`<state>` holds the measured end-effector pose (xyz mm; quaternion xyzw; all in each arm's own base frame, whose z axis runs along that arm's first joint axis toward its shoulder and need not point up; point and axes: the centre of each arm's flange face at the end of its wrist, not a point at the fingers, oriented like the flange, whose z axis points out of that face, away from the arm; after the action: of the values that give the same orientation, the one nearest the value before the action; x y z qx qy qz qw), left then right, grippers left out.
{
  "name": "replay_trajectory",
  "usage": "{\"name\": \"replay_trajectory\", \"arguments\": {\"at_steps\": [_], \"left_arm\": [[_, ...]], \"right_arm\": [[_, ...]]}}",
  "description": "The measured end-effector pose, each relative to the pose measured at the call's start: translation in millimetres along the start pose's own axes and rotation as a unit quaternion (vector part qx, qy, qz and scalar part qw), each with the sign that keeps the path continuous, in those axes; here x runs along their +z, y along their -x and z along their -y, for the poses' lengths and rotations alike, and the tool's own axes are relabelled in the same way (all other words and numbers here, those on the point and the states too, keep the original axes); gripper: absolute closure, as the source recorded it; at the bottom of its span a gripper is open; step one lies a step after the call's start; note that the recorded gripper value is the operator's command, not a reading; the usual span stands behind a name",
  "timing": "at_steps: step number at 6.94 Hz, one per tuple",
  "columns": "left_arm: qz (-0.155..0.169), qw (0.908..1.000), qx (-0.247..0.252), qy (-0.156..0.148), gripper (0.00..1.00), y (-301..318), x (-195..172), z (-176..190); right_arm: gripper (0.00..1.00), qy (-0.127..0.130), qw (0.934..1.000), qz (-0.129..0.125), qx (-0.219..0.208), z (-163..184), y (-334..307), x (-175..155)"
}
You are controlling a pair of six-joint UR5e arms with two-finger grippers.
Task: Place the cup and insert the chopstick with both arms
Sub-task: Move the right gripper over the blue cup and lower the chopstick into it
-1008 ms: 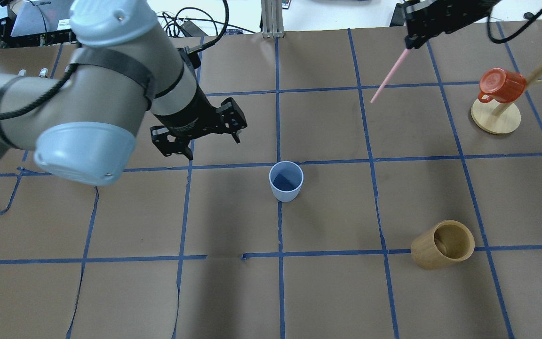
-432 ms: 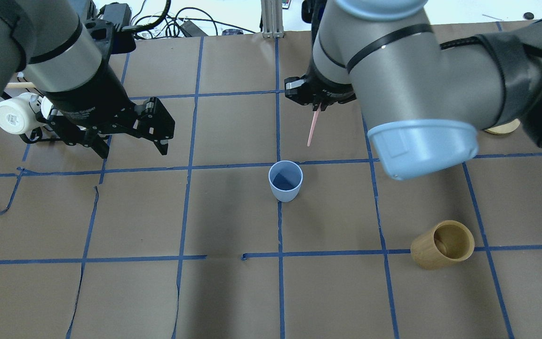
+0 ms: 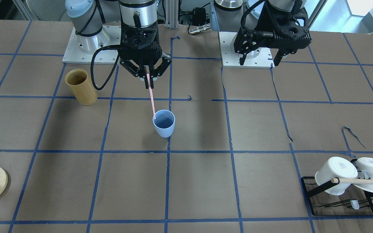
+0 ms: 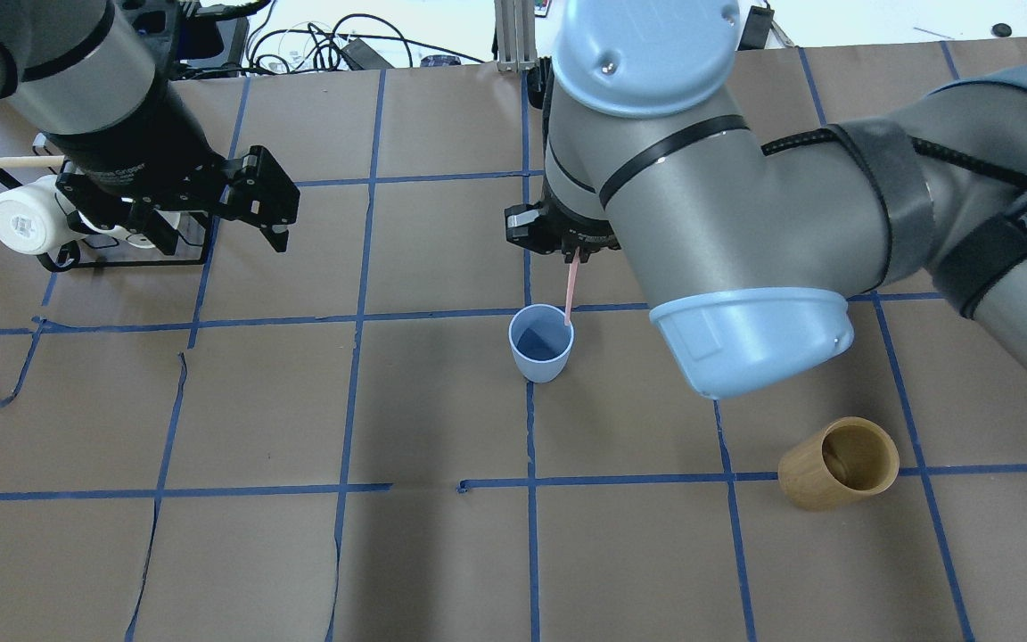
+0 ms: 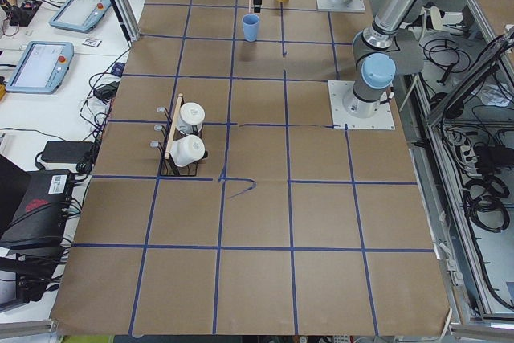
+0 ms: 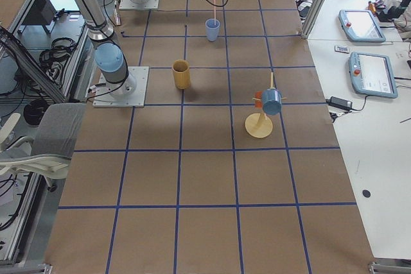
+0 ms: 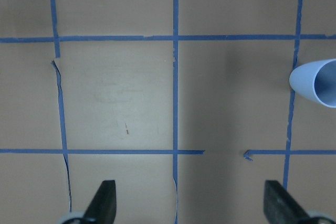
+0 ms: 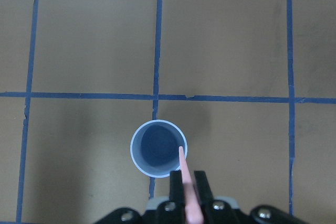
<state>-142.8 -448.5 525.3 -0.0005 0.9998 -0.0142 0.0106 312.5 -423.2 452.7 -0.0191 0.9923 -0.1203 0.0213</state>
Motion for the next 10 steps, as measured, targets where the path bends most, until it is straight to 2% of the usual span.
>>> {"name": "replay_trajectory", "arguments": {"at_steps": [3,4,5,6,10], "left_arm": [[-0.006,0.9998,0.007,-0.016,0.0,0.0,2.8,10.2],[-0.017,0.9995,0.008,-0.024,0.0,-1.9,5.6,15.7],[-0.024,0.9992,0.008,-0.03,0.0,-2.9,6.5,19.0],[-0.026,0.9991,0.008,-0.033,0.0,-2.9,5.9,20.5],[-0.028,0.9987,-0.01,-0.042,0.0,15.3,0.0,27.9]], "right_arm": [[1.0,0.02,0.9993,0.03,0.001,-4.0,8.0,9.6],[0.5,0.024,0.9992,0.032,0.002,-3.0,9.2,14.8],[0.05,0.029,0.9992,0.03,0.0,-2.2,9.7,20.5],[0.0,0.029,0.9992,0.027,-0.002,-2.2,9.2,23.0],[0.0,0.031,0.9993,0.02,-0.004,-3.7,5.5,18.2]]}}
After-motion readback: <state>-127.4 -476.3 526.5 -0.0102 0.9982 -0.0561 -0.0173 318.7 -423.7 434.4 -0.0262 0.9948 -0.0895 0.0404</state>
